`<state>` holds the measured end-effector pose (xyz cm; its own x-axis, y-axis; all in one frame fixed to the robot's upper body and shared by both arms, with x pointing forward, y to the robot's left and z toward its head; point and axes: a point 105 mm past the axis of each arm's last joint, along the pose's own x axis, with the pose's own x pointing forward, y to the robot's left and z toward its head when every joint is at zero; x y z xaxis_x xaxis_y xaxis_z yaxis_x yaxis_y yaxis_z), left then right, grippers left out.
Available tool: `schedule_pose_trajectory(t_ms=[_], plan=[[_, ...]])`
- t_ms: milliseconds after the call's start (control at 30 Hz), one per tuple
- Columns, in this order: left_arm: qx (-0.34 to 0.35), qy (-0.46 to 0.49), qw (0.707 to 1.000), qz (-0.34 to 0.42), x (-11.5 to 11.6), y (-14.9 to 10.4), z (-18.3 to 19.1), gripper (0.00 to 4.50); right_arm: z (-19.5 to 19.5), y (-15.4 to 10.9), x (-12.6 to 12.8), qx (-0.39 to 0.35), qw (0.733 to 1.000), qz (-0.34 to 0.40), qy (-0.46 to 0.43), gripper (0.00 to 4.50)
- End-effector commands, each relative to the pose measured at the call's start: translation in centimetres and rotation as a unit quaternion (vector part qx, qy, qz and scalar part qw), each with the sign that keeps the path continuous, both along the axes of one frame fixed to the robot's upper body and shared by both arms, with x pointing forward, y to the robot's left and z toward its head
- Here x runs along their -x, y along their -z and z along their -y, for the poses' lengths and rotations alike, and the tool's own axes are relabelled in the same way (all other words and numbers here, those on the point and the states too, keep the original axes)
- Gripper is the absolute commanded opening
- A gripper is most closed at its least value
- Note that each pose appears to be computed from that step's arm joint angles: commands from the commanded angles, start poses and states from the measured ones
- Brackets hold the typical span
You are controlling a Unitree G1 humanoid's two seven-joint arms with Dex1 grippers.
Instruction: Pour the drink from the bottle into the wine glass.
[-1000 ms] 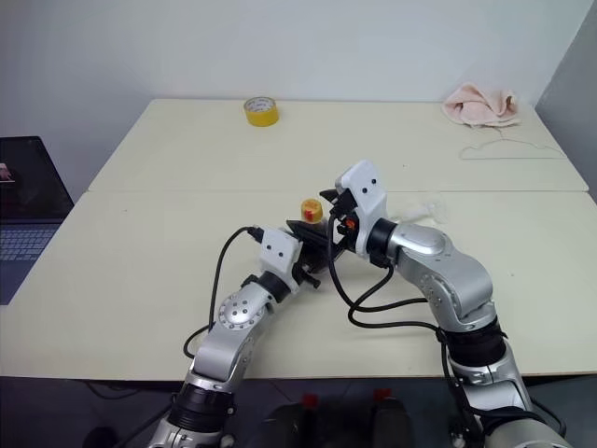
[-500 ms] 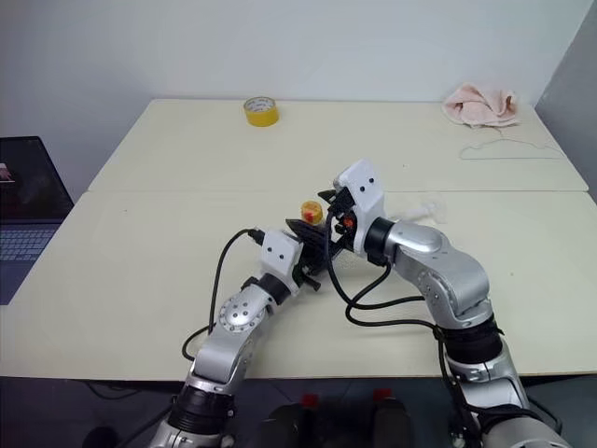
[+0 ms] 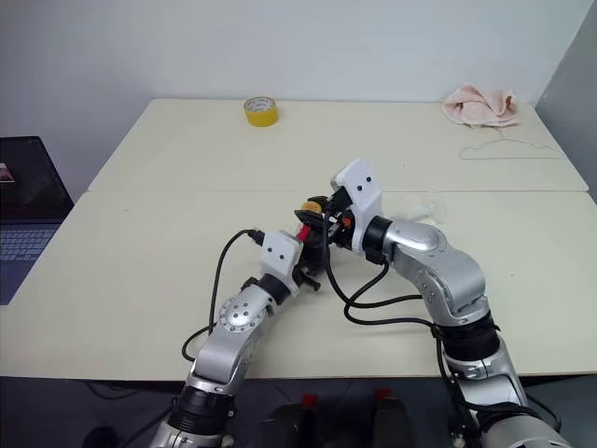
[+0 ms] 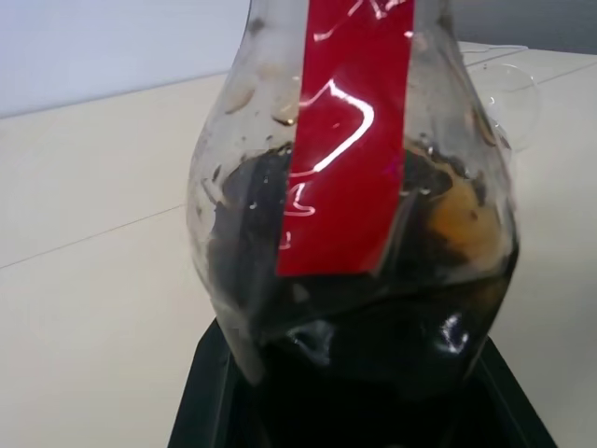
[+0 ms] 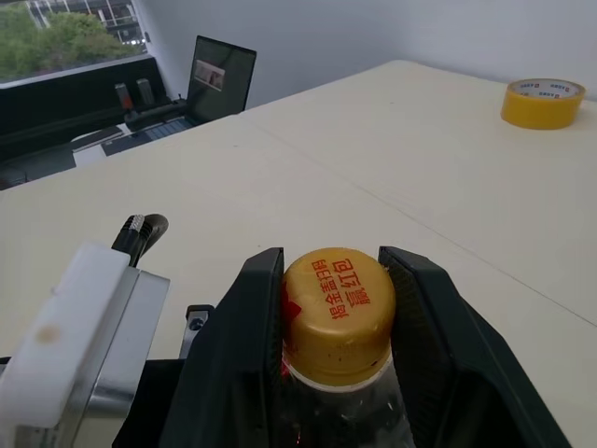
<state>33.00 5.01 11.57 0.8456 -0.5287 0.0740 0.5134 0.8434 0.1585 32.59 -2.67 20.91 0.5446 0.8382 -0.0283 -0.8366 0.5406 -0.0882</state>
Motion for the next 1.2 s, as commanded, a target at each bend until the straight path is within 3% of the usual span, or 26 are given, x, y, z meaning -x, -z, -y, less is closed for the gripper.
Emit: schedule_pose_trajectory(t_ms=[33, 167, 333, 400, 533, 800, 1100, 1200], plan=[[0.015, 0.016, 0.999, 0.038, 0.5, -2.0, 0.8, 1.04, 0.1, -1.7, 0.8, 0.006, 0.995, 0.053, -0.08, 1.25], [0.016, 0.024, 0.999, 0.037, 0.7, -2.0, 1.0, 1.03, 0.7, -1.5, 2.2, 0.033, 0.974, 0.06, -0.217, 1.25], [0.014, 0.026, 0.999, 0.037, 0.7, -2.0, 1.0, 1.03, 1.4, -0.3, 3.3, 0.1, 0.927, 0.055, -0.358, 1.25], [0.013, 0.025, 0.999, 0.037, 0.8, -2.0, 0.9, 1.02, 1.7, 0.1, 4.0, 0.122, 0.895, 0.054, -0.425, 1.25], [0.009, 0.023, 0.999, 0.036, 0.9, -2.0, 0.7, 1.02, 1.2, 0.4, 4.4, 0.144, 0.859, 0.053, -0.488, 1.25], [0.008, 0.021, 0.999, 0.033, 1.1, -1.9, 0.6, 0.95, 0.5, 1.4, 4.1, 0.161, 0.848, 0.053, -0.503, 1.25], [0.011, 0.032, 0.999, 0.026, 1.2, -1.7, 1.1, 0.9, 0.3, -0.2, 2.3, 0.128, 0.886, 0.062, -0.441, 1.25], [0.012, 0.037, 0.999, 0.025, 1.2, -1.7, 1.4, 0.9, 0.3, -1.4, 1.7, 0.1, 0.902, 0.064, -0.415, 2.29]])
